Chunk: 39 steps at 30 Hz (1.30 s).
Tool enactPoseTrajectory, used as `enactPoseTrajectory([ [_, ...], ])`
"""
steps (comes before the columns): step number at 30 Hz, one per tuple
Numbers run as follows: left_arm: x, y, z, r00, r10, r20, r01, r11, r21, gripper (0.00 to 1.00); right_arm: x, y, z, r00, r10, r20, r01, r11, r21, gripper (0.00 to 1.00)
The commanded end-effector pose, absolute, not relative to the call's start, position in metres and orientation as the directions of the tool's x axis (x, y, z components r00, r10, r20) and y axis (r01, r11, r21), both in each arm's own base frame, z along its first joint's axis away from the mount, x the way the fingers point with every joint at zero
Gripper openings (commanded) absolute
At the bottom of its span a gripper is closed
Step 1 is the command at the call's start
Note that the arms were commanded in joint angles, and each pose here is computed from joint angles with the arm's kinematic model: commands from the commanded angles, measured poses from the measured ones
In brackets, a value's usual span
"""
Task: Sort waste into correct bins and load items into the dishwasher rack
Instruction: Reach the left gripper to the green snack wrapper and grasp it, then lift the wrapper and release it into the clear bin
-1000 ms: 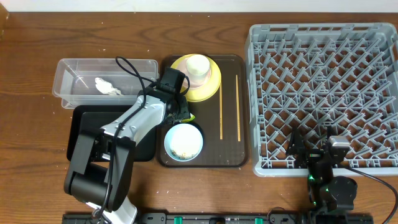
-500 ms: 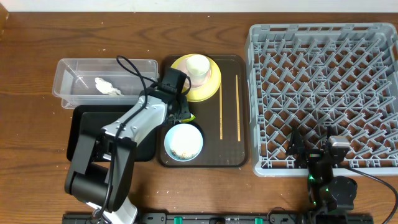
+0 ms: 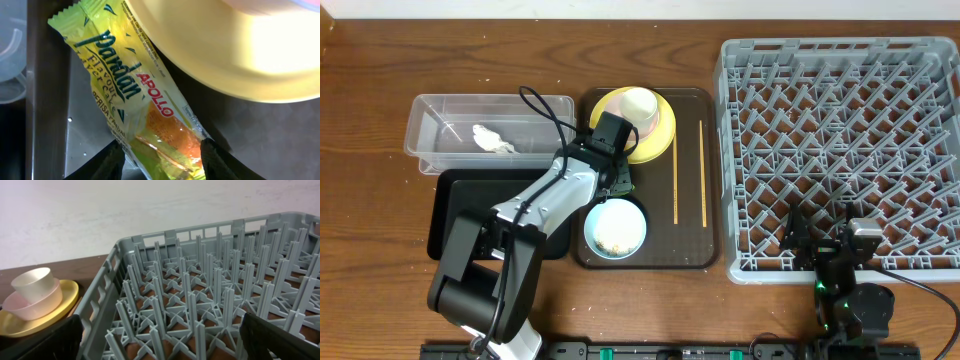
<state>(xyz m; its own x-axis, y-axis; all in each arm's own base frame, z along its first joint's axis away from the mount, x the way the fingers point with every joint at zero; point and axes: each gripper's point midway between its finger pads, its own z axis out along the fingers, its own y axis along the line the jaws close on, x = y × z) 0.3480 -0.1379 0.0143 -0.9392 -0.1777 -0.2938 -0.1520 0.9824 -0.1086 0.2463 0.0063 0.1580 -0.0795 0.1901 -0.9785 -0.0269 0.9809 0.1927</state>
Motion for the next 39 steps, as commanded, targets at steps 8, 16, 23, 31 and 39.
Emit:
enactPoseTrajectory([
  [8,0.341,-0.129,-0.002,-0.937,-0.186,-0.297,-0.172,0.983,-0.070,0.52,0.246,0.005,0.157,-0.079,0.186,-0.979,-0.023,0.982,0.189,0.99],
  [16,0.340,-0.128,-0.010,-0.931,-0.188,-0.312,-0.171,0.982,-0.081,0.47,0.246,0.005,0.157,-0.079,0.186,-0.979,-0.023,0.982,0.189,0.99],
  [23,0.340,-0.128,-0.010,-0.931,-0.189,-0.312,-0.172,0.982,-0.082,0.26,0.246,0.005,0.157,-0.079,0.186,-0.979,-0.023,0.982,0.189,0.99],
  [31,0.348,-0.138,0.027,-0.908,-0.200,-0.368,-0.152,0.976,-0.157,0.06,0.246,0.005,0.157,-0.079,0.186,-0.979,-0.023,0.982,0.189,0.99],
  [39,0.356,-0.143,0.132,-0.790,-0.252,-0.559,-0.084,0.947,-0.309,0.06,0.246,0.005,0.157,-0.079,0.186,-0.979,-0.023,0.982,0.189,0.99],
])
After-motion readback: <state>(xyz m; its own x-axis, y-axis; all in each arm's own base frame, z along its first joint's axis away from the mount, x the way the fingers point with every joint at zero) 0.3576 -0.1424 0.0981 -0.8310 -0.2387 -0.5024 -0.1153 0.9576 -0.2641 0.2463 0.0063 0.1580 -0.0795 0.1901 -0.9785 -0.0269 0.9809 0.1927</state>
